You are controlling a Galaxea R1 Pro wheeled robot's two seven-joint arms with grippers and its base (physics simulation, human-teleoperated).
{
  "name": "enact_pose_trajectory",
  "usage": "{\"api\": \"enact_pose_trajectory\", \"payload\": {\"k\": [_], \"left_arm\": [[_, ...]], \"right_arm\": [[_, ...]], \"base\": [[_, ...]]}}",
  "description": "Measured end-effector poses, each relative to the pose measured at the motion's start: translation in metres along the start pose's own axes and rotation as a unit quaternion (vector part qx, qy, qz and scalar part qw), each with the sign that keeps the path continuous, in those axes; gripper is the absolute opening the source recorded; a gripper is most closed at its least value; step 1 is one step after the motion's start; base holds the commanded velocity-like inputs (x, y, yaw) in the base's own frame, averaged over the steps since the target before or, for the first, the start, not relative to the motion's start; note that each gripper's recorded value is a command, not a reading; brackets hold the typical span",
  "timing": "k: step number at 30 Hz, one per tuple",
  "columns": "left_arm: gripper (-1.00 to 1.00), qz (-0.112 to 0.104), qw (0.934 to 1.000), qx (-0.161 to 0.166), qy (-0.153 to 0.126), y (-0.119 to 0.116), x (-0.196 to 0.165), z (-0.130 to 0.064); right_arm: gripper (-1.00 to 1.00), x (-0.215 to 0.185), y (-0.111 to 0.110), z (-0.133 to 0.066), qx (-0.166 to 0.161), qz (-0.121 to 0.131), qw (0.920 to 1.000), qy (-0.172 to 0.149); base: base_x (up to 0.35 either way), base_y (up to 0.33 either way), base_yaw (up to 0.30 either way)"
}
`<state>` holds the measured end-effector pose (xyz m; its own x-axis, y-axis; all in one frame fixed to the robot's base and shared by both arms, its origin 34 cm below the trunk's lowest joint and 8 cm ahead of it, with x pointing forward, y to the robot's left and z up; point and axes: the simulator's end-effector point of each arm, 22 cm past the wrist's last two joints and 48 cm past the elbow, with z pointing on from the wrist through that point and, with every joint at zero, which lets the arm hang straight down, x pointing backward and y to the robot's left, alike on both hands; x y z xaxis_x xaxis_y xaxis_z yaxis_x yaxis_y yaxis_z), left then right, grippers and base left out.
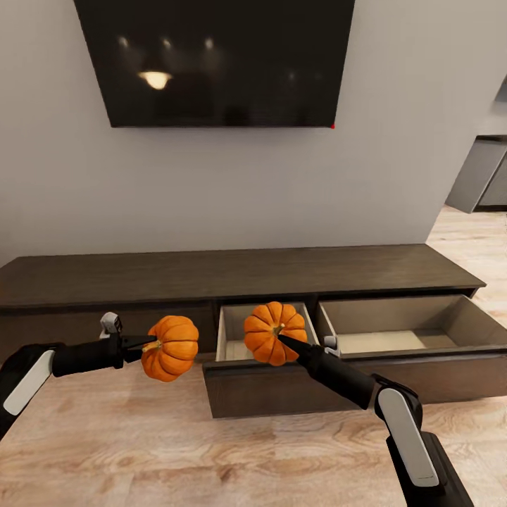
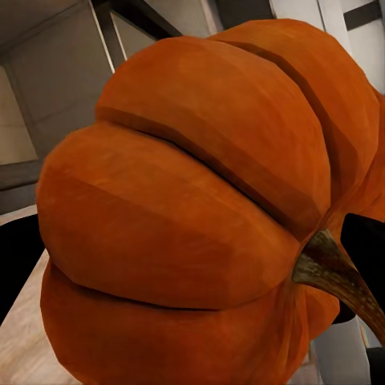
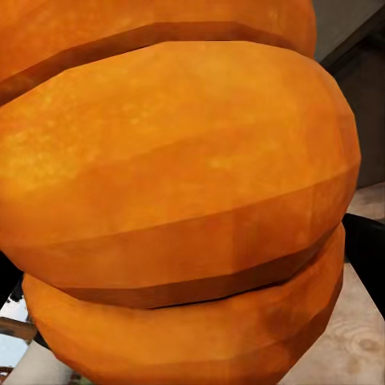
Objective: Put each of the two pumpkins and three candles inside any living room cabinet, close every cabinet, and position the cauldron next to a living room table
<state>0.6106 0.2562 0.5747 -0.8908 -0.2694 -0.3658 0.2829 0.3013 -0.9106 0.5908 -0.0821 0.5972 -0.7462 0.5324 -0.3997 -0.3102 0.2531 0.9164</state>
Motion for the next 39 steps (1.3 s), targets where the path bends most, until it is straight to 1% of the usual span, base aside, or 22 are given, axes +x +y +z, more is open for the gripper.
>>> {"api": "enact_pose_trajectory", "payload": {"k": [6, 21, 26, 39], "left_arm": [[-1.0, 0.001, 1.0, 0.001, 0.0, -0.001, 0.0, 0.0], [-1.0, 0.009, 1.0, 0.002, -0.002, -0.009, -0.002, -0.002], [-1.0, 0.012, 0.9999, 0.002, -0.001, -0.012, -0.002, -0.002], [-1.0, 0.024, 0.9997, 0.003, -0.001, -0.02, -0.002, -0.003]], "right_arm": [[-1.0, 0.0, 0.002, 0.0, -0.001, -0.001, 1.0, -0.001], [-1.0, -0.002, 0.01, -0.001, -0.005, -0.007, 1.0, -0.003], [-1.0, -0.004, 0.012, -0.002, -0.005, -0.01, 0.9999, -0.004], [-1.0, -0.006, 0.016, -0.004, -0.005, -0.017, 0.9998, -0.007]], "base": [[0.0, 0.0, -0.098], [0.0, -0.015, -0.207], [0.0, -0.204, -0.216], [0.0, -0.278, -0.216]]}}
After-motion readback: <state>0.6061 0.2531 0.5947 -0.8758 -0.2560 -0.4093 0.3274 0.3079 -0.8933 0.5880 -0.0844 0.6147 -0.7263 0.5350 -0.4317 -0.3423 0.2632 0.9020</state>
